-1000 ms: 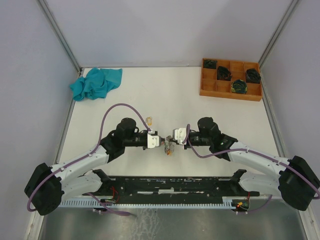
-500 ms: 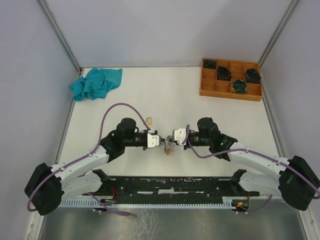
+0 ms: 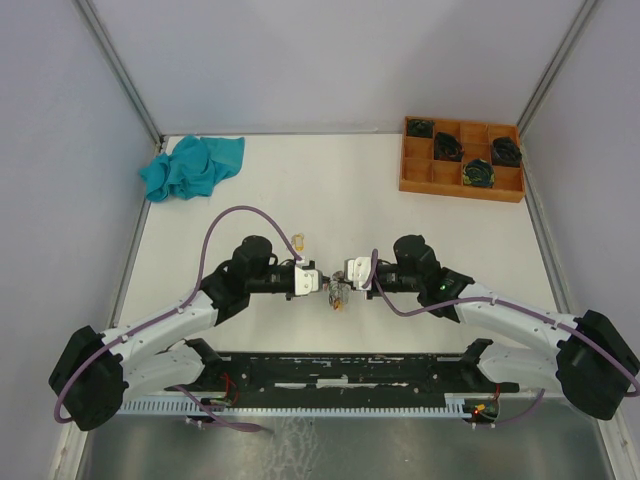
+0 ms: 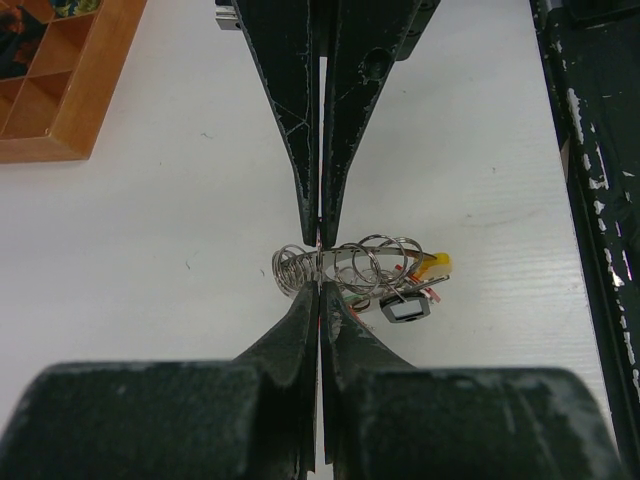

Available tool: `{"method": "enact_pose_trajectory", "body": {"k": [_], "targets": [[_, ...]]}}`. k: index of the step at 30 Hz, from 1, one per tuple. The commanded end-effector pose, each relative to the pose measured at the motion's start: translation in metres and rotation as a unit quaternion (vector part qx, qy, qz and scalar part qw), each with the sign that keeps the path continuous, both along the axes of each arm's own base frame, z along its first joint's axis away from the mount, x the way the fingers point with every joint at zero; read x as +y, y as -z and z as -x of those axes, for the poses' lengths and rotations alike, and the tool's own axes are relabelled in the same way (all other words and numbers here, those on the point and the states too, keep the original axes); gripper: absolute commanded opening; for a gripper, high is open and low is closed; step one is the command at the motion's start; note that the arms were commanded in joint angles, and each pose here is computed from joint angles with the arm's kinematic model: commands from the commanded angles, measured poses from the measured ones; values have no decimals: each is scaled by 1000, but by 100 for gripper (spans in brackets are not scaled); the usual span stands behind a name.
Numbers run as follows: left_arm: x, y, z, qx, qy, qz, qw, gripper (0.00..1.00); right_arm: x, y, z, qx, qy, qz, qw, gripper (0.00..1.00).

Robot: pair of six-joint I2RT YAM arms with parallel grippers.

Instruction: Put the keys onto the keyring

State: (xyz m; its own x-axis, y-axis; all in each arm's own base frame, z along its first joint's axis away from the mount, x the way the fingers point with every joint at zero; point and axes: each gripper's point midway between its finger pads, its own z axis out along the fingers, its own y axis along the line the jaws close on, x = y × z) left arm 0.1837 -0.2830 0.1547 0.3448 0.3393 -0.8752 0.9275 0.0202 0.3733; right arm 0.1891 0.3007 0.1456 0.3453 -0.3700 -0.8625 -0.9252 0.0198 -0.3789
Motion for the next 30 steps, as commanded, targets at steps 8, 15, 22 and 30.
{"method": "enact_pose_trajectory", "body": {"k": [8, 15, 22, 30], "targets": [[-10, -28, -1, -18, 13, 38, 999, 3, 6, -15, -2, -25, -6, -19, 999, 1], [-10, -29, -2, -17, 8, 40, 999, 3, 7, -14, -1, -22, -10, -19, 1000, 1], [-9, -30, -5, -19, -1, 41, 999, 3, 7, -12, -2, -22, -7, -17, 1000, 1], [-6, -30, -7, -23, -8, 37, 999, 3, 5, -13, -3, -27, -1, -17, 999, 1]]}}
